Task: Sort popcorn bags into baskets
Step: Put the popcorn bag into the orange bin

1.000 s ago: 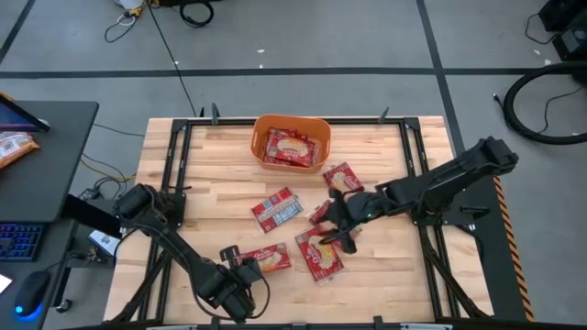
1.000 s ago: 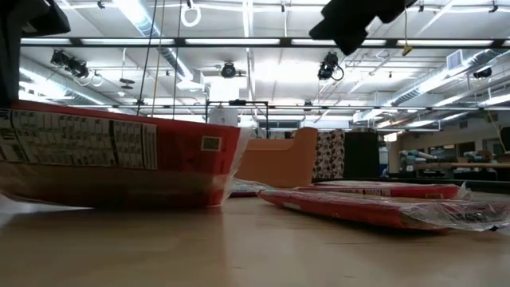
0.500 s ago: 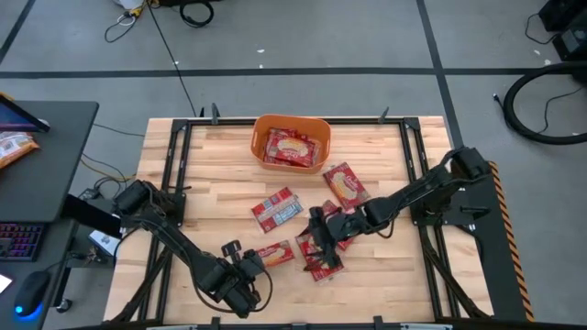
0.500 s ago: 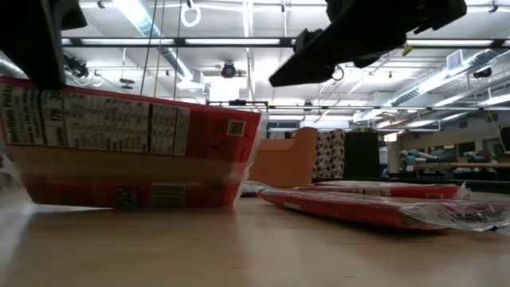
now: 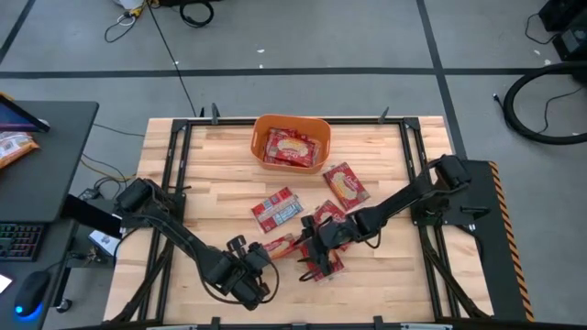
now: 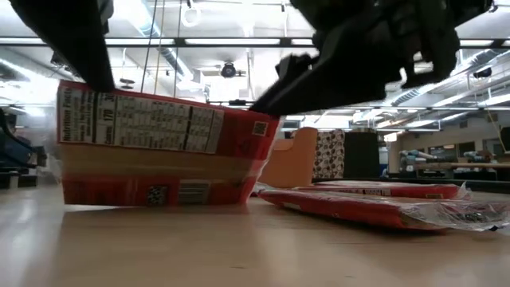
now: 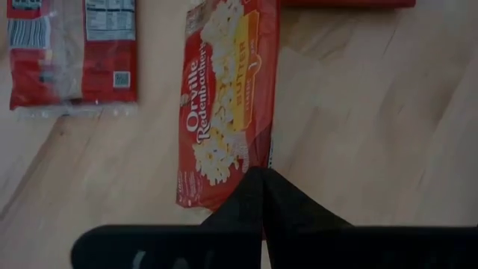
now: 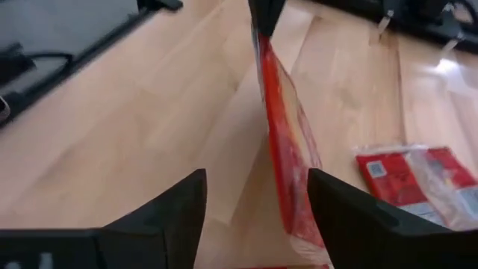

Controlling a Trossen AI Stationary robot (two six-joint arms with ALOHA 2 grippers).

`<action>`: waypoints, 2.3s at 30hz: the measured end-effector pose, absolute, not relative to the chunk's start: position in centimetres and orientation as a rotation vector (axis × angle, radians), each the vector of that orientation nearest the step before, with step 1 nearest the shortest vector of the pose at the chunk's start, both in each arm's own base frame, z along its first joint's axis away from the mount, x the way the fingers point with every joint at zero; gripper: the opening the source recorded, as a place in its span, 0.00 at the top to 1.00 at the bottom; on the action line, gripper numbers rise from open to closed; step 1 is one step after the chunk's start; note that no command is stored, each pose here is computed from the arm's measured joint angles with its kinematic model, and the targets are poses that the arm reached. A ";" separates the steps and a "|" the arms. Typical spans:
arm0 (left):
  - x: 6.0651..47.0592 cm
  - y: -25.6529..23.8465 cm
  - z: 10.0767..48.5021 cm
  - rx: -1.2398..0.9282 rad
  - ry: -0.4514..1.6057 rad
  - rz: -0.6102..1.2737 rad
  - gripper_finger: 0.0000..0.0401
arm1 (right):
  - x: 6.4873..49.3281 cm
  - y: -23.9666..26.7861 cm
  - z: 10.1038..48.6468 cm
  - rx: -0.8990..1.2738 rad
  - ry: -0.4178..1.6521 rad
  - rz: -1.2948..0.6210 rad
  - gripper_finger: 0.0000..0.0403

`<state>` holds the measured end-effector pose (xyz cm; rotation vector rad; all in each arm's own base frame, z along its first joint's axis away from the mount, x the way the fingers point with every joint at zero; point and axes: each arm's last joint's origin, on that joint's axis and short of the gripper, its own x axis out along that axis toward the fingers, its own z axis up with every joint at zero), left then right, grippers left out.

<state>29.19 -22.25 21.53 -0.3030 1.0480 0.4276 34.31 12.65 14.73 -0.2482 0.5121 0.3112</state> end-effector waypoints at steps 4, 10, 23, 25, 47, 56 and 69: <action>29.5 -22.0 21.6 -0.307 1.029 0.431 1.00 | 34.6 12.2 13.9 -0.255 0.535 0.273 0.50; 30.1 -21.8 21.7 -0.315 0.982 0.432 0.99 | 34.9 11.2 13.8 -0.251 0.542 0.232 0.72; 29.6 -20.4 24.6 -0.313 0.935 0.398 0.75 | 34.8 9.4 15.9 -0.271 0.524 0.184 0.95; 28.9 -19.8 26.4 -0.321 0.888 0.394 0.72 | 34.5 8.7 17.3 -0.309 0.515 0.159 0.96; 25.9 -15.5 32.2 -0.149 0.626 0.563 0.71 | 29.8 -5.2 25.9 -0.480 0.576 -0.389 0.96; 25.8 -13.7 31.7 -0.080 0.718 0.630 0.71 | 34.3 -10.1 24.8 -0.513 0.726 -0.481 0.96; 26.6 -11.3 31.2 -0.109 0.918 0.588 0.71 | 36.4 -12.9 25.2 -0.411 0.881 -0.420 0.75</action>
